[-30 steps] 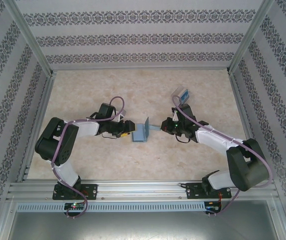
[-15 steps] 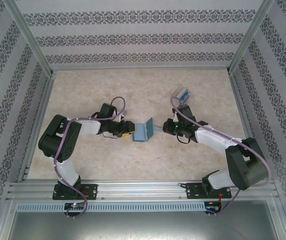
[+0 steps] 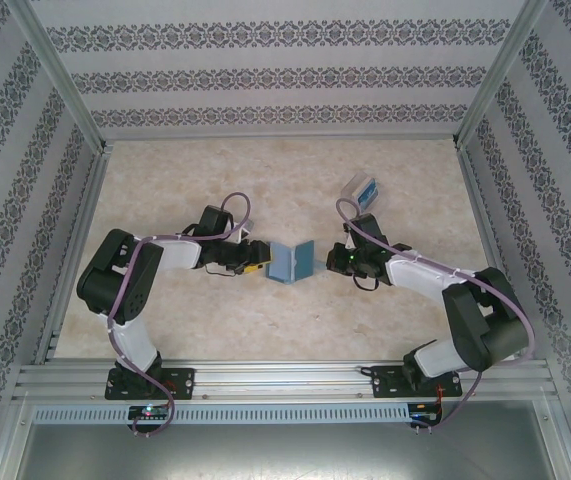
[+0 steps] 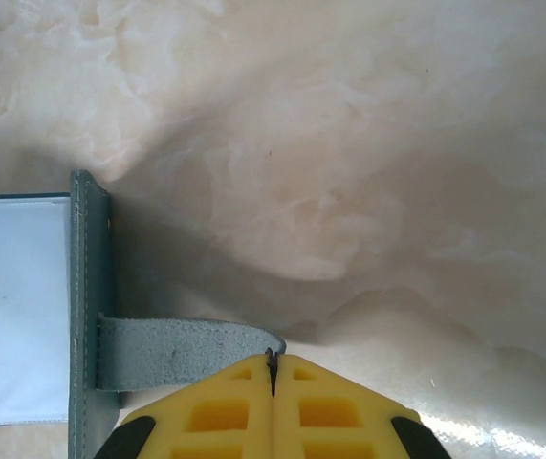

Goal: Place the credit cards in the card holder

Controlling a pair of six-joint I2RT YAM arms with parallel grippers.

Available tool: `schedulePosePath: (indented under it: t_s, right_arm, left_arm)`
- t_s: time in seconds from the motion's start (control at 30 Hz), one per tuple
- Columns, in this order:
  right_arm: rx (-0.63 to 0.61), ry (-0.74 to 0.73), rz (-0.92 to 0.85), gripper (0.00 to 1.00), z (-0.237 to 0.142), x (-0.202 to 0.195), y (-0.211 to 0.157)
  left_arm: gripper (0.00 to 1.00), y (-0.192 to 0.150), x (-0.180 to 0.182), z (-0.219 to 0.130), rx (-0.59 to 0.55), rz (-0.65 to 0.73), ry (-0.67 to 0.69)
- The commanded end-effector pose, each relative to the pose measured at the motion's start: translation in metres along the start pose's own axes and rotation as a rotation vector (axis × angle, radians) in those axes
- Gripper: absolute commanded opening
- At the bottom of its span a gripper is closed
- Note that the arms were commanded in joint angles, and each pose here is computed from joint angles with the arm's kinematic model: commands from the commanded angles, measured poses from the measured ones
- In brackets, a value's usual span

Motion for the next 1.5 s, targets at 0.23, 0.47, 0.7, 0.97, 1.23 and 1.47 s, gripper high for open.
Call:
schedulePosePath:
  t_s: [0.23, 0.47, 0.7, 0.97, 1.23, 1.47]
  right_arm:
    - [0.015, -0.010, -0.023, 0.00, 0.012, -0.003, 0.002]
    - [0.019, -0.024, -0.105, 0.20, 0.007, 0.023, 0.005]
    - [-0.173, -0.160, -0.148, 0.49, -0.052, 0.028, 0.013]
    - [-0.199, 0.103, -0.141, 0.52, -0.070, 0.077, -0.001]
    - [-0.050, 0.139, -0.172, 0.37, -0.018, 0.107, -0.015]
    - [0.068, 0.105, -0.138, 0.32, 0.041, 0.094, -0.024]
  left_arm:
    - [0.36, 0.005, -0.003, 0.008, -0.002, 0.039, -0.035]
    - [0.00, -0.001, -0.024, 0.001, 0.008, 0.089, -0.056]
    - [0.00, -0.011, -0.032, -0.022, -0.034, 0.104, 0.026]
    - [0.00, -0.014, -0.033, -0.025, -0.038, 0.091, 0.072]
    - [0.01, -0.019, -0.034, -0.021, -0.011, 0.081, 0.081]
    - [0.15, -0.022, -0.030, -0.016, 0.014, 0.068, 0.092]
Point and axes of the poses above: each hand's point on the last joint's axis, 136 mm out from that joint toward the fingers, its own z axis out along the fingers, its own x axis along the line the jaws close on, y = z × x, the point moved 7 cm from there along -z, back along the fingers, and after that the axes turned 3 degrees about -z, right-handed, at the moved point
